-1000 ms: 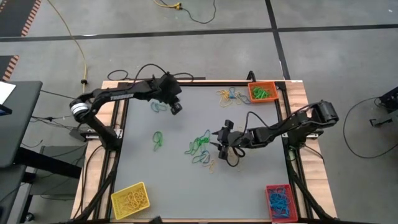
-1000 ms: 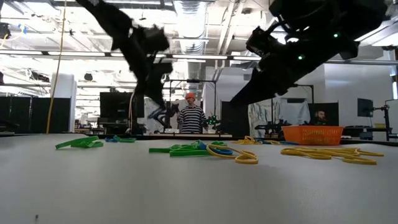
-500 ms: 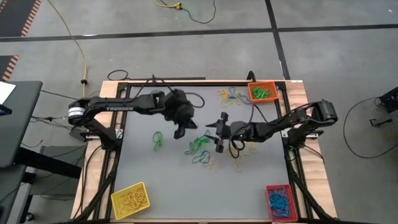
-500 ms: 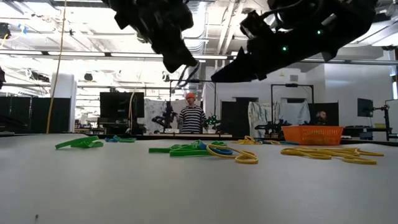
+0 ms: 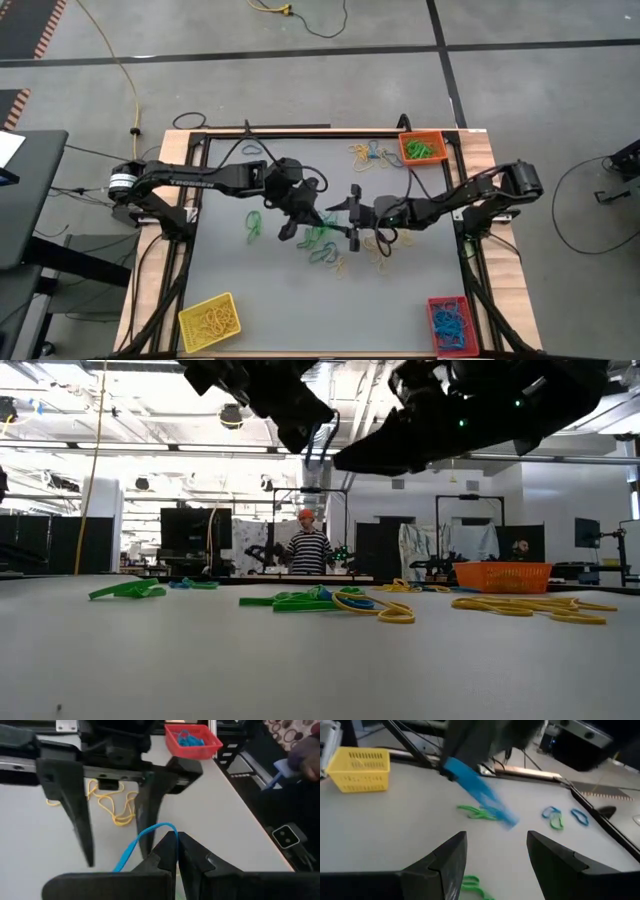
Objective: Sort rubber bands into baskets
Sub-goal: Put the blue rubber band into the red bin
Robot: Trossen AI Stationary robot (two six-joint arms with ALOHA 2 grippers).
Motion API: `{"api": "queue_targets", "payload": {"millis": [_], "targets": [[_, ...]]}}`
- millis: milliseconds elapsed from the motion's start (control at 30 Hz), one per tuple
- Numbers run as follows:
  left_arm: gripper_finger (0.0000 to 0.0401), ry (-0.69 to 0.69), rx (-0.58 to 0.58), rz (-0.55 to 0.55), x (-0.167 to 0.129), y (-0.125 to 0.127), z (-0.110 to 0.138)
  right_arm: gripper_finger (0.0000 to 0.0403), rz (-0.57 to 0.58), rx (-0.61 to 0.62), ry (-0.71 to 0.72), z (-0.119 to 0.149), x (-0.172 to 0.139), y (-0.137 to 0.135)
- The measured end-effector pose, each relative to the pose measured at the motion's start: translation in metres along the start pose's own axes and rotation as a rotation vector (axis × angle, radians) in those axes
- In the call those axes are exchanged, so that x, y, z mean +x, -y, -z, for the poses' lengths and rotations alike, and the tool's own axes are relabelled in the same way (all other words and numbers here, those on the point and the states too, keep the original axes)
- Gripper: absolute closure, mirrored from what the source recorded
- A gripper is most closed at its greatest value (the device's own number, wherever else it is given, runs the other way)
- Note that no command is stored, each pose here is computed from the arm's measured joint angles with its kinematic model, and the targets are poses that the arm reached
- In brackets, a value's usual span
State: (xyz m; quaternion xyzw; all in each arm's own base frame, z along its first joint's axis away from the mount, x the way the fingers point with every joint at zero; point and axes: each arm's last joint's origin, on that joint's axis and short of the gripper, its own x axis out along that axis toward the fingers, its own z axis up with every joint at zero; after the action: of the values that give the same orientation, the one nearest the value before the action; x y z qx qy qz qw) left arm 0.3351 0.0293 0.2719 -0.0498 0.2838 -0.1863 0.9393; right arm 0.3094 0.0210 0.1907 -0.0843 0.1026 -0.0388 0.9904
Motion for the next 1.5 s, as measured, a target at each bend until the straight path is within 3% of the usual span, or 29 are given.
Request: {"api": "queue_targets", "payload": {"millis": [567,767,1233,1500], "targets": [[0.0401,0.041,0.046,0.029,0.006,0.011,-0.006,0.0179,-0.091,-0.014,0.091,-0.008,-0.001,-0.004],[0.0401,0.041,0.048,0.029,0.006,0.011,-0.006,0.0223,-0.099,-0.036,0.113,-0.010,-0.001,-0.006],[0.0401,0.043,0.057,0.029,0.006,0.011,-0.006,0.0383,-0.097,-0.070,0.111,-0.012,0.000,-0.006],[0.0400,0.028,0.050,-0.036,0.007,0.009,-0.003,0.0386,-0.027,-0.093,0.064,-0.009,0.001,-0.004]]}}
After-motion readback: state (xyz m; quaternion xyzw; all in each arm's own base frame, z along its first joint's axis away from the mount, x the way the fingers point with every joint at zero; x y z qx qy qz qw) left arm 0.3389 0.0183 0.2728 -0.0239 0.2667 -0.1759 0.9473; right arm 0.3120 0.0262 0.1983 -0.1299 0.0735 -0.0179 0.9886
